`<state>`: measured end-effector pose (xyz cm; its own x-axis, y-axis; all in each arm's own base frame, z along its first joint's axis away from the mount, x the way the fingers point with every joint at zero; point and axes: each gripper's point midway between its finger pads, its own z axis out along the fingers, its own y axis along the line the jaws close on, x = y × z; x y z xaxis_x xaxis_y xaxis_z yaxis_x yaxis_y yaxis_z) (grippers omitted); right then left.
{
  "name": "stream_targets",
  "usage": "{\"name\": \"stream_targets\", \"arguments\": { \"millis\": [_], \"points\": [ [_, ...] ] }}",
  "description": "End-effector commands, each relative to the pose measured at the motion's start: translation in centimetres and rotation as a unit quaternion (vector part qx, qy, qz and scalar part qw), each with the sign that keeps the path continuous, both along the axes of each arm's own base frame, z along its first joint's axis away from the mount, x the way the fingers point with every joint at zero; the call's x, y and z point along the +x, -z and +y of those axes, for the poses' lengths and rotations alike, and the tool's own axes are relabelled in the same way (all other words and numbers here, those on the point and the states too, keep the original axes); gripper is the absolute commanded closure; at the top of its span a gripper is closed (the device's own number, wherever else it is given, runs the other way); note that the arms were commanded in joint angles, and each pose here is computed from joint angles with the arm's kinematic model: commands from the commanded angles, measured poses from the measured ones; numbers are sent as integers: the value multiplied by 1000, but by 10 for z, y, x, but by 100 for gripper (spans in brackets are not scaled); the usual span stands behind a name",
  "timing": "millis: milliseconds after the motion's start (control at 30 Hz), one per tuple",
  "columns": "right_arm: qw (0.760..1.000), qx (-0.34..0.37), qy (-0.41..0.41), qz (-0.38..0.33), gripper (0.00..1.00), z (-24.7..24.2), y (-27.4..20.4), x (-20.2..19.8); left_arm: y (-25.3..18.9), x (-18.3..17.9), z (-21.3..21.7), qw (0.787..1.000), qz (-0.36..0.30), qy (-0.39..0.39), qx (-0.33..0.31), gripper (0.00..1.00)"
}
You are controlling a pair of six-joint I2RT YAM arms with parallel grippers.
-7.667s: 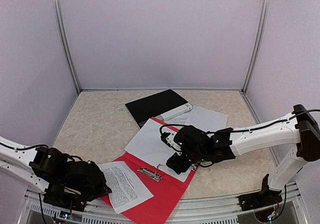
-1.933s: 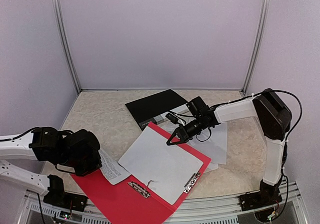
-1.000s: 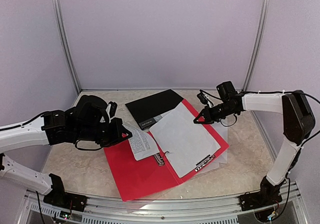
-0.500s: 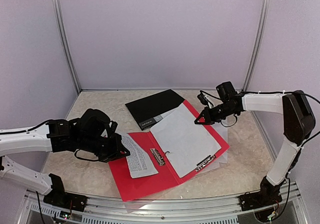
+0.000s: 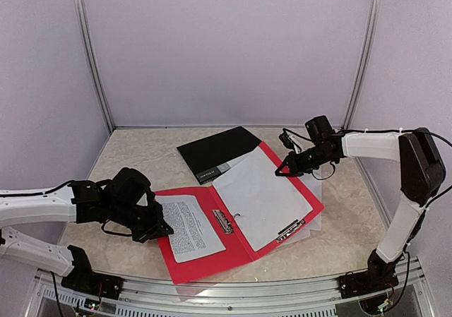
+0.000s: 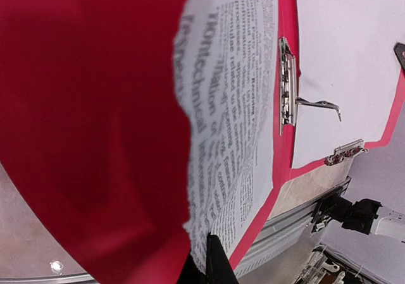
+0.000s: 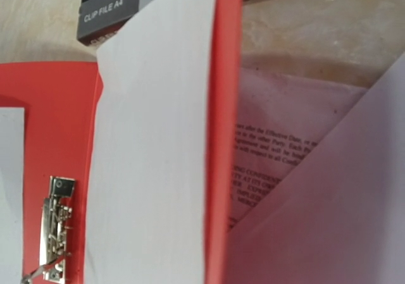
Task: Put the files into the folder
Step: Place the file on the spring clip of the folder.
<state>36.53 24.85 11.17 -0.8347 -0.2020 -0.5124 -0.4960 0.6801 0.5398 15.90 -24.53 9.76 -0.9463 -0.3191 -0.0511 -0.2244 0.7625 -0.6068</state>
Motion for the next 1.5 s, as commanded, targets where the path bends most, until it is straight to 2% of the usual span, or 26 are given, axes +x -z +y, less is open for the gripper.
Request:
{"name": "stream_targets", "arguments": {
  "millis": [0, 233, 567, 1467],
  "points": [
    [1000, -12, 10, -5, 100, -9, -2, -3, 8, -2, 5, 999, 33, -26, -24, 100],
    [1000, -16, 10, -5, 100, -9, 0, -3, 28, -8, 12, 996, 68, -43, -31, 100],
    [1000, -17, 4, -5, 100, -4, 1, -4, 43, -10, -5, 994, 99, -13, -42, 100],
    [1000, -31, -1, -5, 100, -2, 2, -7, 47, 11, -28, 996, 79, 19, -42, 100]
  ]
}}
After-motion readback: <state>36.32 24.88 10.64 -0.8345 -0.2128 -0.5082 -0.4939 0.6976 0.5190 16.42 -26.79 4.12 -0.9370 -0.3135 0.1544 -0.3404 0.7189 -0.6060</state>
